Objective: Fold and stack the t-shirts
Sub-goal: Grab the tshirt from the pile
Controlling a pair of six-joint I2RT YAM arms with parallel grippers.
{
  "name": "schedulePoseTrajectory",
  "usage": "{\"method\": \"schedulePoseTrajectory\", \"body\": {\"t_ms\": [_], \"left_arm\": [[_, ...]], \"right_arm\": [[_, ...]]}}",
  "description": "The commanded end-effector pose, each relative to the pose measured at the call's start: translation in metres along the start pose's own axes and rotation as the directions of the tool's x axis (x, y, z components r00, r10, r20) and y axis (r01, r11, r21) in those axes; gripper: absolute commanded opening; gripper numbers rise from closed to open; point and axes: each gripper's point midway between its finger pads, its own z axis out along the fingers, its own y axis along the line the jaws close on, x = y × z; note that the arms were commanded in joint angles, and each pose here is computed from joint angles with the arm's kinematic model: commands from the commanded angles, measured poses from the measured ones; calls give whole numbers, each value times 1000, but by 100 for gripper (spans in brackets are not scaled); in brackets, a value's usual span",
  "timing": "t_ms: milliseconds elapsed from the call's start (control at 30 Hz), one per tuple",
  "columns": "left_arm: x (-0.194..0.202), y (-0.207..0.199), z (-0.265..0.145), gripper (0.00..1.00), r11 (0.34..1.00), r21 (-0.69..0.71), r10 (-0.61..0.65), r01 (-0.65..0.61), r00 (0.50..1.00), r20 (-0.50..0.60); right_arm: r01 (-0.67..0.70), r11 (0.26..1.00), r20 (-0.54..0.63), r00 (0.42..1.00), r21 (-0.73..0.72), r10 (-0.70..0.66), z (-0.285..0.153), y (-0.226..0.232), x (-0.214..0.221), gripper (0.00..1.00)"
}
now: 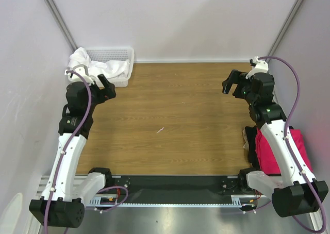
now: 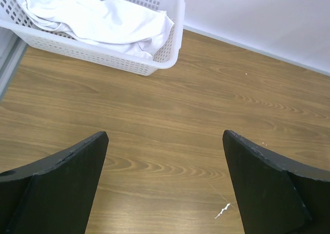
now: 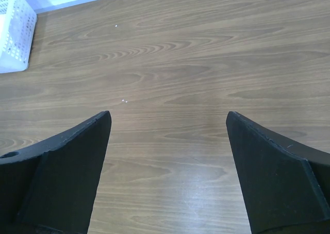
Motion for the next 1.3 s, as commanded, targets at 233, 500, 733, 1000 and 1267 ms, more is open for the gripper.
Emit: {"method": "schedulePoseTrajectory", "body": {"t_ms": [233,500,733,1000,1267], "left_arm": [[-60,-27,30,100,999,51,12,-14,1000,27],[-79,-18,127,100,993,-91,71,-80,992,-103],[-40,11,238,100,981,-145,96,-130,970,-223],[-14,45,325,100,973,-221,30,-70,983,-179],[20,69,369,100,961,-220,-195,166,974,-115]], "right_arm": [[-31,999,45,998,-31,33,1,3,8,100],[-25,999,28,999,35,24,4,-13,24,100],[-43,996,21,999,79,42,7,-24,37,100],[-73,992,-12,997,107,75,16,-28,50,100],[-95,987,-15,995,131,98,25,-32,54,100]]}}
